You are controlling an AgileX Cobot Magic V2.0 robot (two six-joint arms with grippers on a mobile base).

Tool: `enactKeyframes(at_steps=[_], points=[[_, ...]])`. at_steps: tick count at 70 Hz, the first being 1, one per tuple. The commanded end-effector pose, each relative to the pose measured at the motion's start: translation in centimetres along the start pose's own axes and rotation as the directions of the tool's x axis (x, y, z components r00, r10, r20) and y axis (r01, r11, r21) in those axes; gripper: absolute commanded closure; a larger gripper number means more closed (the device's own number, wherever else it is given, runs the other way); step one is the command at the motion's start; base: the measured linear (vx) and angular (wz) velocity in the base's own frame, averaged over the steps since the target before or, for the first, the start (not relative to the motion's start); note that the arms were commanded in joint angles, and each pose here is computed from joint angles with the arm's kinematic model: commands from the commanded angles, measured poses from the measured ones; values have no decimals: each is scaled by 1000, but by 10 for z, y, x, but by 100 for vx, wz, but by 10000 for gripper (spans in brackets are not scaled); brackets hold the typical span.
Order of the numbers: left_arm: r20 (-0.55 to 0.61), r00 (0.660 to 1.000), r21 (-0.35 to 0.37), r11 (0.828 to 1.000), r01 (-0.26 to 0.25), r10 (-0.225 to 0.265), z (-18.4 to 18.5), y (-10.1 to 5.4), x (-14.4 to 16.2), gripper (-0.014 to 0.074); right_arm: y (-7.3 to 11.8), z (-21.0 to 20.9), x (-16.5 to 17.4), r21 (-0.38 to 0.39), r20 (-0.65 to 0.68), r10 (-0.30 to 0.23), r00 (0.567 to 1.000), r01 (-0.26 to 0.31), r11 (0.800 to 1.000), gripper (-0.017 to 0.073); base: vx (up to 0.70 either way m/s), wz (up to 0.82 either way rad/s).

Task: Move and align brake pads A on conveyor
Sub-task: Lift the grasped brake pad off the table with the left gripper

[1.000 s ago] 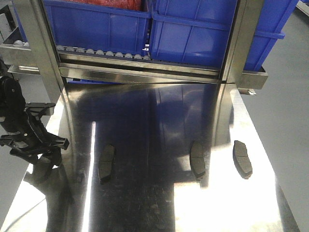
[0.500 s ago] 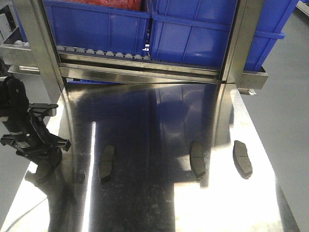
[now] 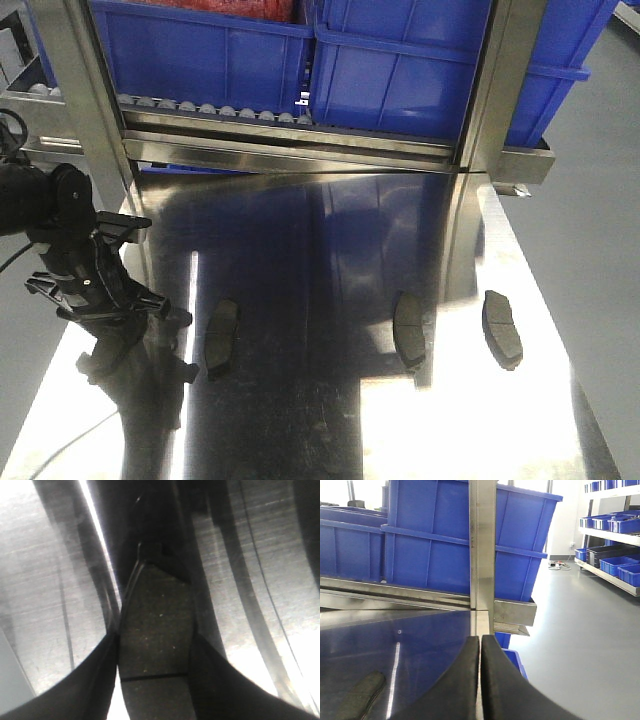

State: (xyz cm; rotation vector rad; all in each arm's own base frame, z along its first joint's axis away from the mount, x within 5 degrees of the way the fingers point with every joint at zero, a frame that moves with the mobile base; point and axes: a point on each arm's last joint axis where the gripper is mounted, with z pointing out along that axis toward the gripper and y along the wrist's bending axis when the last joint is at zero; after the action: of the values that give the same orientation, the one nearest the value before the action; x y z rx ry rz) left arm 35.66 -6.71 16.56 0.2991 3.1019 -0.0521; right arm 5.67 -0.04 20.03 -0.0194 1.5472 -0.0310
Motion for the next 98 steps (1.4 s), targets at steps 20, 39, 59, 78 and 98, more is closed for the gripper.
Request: enactKeyframes(at_steps=[20, 39, 59, 78, 98], points=[[292, 956, -9, 1000, 6, -3, -83, -7, 10, 599, -1, -1, -6, 13, 85, -14, 996, 13, 1000, 569, 0, 0], [538, 843, 2, 1000, 4, -5, -119, -9, 66, 599, -1, -1, -6, 13, 85, -14, 996, 13, 1000, 569, 0, 0], [726, 688, 1, 1000, 1, -2, -140, -9, 144, 599, -1, -1, -6, 13, 85, -14, 996, 13, 1000, 569, 0, 0], [859, 511, 26, 1000, 1, -24, -140, -9, 208, 599, -1, -1, -6, 13, 85, -14, 996, 13, 1000, 569, 0, 0], [934, 355, 53, 999, -6, -47, -135, -10, 256, 599, -1, -1, -6, 13, 85, -14, 996, 13, 1000, 569, 0, 0]])
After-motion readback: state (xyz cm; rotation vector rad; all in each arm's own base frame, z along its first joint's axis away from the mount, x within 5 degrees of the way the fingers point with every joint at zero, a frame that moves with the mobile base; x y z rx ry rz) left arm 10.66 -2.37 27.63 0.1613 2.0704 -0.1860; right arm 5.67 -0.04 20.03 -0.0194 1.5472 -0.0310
